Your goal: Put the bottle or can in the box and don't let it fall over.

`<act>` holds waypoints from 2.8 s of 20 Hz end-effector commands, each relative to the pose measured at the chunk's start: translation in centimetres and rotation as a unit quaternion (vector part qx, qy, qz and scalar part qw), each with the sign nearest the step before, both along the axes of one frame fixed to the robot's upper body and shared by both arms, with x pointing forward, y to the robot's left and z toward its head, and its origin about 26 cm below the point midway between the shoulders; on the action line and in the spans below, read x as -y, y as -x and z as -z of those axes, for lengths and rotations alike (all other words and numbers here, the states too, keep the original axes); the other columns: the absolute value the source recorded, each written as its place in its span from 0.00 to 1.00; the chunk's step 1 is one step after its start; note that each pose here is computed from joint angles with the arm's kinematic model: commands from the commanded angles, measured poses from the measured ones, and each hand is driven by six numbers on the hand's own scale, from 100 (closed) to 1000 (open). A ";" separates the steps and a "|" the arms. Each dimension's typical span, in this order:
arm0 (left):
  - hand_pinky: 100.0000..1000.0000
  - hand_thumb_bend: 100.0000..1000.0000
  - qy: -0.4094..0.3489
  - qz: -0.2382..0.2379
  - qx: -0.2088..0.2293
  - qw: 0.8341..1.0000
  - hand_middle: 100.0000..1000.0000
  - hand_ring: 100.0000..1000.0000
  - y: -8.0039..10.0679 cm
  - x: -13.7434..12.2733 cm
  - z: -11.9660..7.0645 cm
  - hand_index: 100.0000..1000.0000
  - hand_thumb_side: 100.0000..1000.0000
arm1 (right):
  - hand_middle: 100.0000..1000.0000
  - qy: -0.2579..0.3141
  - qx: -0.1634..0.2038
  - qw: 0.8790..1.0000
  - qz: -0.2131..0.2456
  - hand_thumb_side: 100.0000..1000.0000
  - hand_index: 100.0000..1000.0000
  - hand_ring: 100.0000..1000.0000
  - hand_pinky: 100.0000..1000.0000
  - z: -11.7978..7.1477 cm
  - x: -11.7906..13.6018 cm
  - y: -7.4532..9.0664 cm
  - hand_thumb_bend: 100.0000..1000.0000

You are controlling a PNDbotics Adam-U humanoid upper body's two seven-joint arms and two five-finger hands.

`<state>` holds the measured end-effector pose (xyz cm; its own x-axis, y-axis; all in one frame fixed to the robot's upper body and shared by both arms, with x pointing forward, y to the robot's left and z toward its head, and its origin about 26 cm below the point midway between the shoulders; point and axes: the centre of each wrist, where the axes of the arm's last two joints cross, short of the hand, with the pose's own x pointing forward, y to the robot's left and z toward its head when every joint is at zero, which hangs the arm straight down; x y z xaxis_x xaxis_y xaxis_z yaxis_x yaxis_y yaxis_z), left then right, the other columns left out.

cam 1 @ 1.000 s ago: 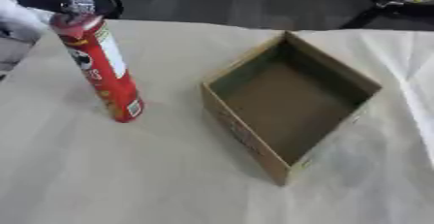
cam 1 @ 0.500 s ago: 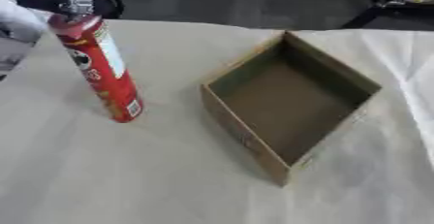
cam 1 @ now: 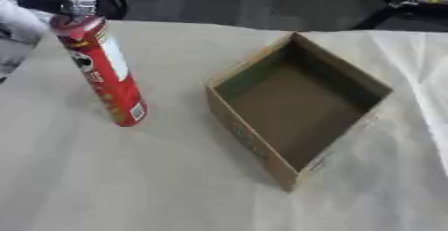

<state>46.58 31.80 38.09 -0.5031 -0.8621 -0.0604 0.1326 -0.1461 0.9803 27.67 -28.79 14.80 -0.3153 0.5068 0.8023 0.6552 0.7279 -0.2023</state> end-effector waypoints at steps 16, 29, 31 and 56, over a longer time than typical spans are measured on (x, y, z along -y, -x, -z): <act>0.80 0.17 -0.005 0.096 0.006 0.995 0.90 0.92 2.9 1.4 -3.7 0.84 1.00 | 0.95 -0.001 0.012 1.000 0.002 0.58 0.96 0.72 0.30 -0.6 0.2 0.2 0.00; 0.78 0.22 -0.036 0.108 0.000 0.993 0.88 0.90 3.8 1.5 -2.8 0.84 1.00 | 0.95 0.000 0.009 1.000 0.003 0.57 0.96 0.72 0.30 -0.6 0.3 0.2 0.00; 0.78 0.22 -0.039 0.109 -0.001 0.993 0.88 0.90 3.9 1.5 -2.7 0.84 1.00 | 0.95 0.001 0.008 1.000 0.002 0.57 0.96 0.72 0.30 -0.6 0.3 0.2 0.00; 0.65 0.28 -0.085 0.111 -0.015 0.990 0.86 0.84 3.8 0.9 -1.0 0.83 1.00 | 0.96 -0.002 0.007 1.000 0.000 0.57 0.96 0.72 0.30 -0.5 0.2 0.3 0.00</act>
<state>43.49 29.66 37.77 -0.6427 -0.7619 -0.0809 0.1050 -0.1922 0.9757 27.54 -28.91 14.56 -0.3042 0.5020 0.8096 0.6570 0.7260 -0.2033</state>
